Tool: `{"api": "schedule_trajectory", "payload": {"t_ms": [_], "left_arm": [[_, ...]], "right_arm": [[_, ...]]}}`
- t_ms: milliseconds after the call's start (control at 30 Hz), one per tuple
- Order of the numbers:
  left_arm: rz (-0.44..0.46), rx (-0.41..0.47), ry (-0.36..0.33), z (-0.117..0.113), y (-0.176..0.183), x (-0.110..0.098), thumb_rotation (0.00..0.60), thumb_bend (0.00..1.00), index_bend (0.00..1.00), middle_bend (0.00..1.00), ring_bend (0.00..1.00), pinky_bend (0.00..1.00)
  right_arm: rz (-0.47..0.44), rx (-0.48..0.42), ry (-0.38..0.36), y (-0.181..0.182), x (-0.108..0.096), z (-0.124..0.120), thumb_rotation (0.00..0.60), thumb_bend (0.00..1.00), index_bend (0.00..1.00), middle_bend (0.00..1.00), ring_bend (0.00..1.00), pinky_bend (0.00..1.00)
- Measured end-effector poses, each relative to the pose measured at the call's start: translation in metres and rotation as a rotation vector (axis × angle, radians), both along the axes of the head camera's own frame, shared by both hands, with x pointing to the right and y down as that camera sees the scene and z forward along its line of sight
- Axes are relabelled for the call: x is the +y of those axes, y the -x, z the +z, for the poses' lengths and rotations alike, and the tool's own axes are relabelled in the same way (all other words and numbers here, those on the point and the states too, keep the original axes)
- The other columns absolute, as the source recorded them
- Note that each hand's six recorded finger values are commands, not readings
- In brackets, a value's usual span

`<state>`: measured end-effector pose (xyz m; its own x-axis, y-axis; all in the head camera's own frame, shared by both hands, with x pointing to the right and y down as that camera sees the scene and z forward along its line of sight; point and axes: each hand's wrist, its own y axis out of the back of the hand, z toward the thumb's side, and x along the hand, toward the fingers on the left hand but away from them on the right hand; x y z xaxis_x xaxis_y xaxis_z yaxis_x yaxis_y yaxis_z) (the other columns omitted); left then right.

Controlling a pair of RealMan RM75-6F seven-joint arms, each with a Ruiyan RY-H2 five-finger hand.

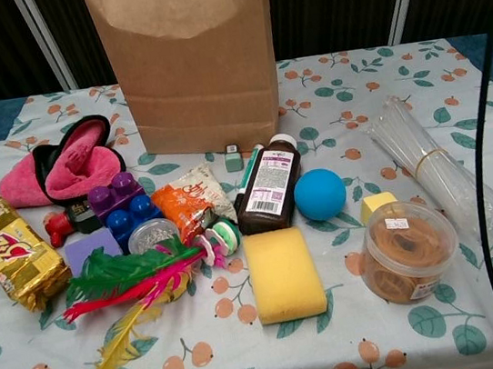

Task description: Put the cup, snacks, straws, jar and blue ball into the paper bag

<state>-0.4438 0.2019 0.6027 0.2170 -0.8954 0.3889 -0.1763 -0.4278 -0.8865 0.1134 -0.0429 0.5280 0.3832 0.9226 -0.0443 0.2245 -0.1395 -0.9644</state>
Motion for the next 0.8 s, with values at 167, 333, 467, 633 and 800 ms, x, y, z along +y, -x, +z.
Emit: {"api": "schedule_trajectory", "payload": {"t_ms": [167,333,467,633,800], "left_arm": [[-0.008,0.003,-0.012,-0.001,0.003,-0.003,0.6,0.11,0.09,0.11,0.06,0.22],[-0.014,0.004,-0.011,-0.001,0.005,-0.003,0.6,0.11,0.09,0.11,0.06,0.22],[-0.012,0.0,-0.011,-0.001,0.006,-0.003,0.6,0.11,0.09,0.11,0.06,0.22],[-0.017,0.003,-0.013,0.0,0.007,-0.004,0.6,0.11,0.09,0.11,0.06,0.22],[-0.019,0.007,-0.018,0.0,0.006,-0.006,0.6,0.11,0.09,0.11,0.06,0.22]], "right_arm": [[0.006,0.06,-0.043,0.011,-0.012,0.007,0.6,0.24,0.51,0.41,0.31,0.47],[0.007,0.12,-0.052,0.015,-0.016,0.027,0.6,0.25,0.51,0.41,0.31,0.47],[0.0,0.161,-0.08,0.017,-0.017,0.04,0.6,0.25,0.51,0.41,0.31,0.47],[-0.019,0.19,-0.115,0.023,-0.016,0.048,0.6,0.26,0.52,0.41,0.31,0.47],[-0.034,0.203,-0.096,0.029,-0.014,0.055,0.6,0.19,0.41,0.34,0.25,0.39]]}}
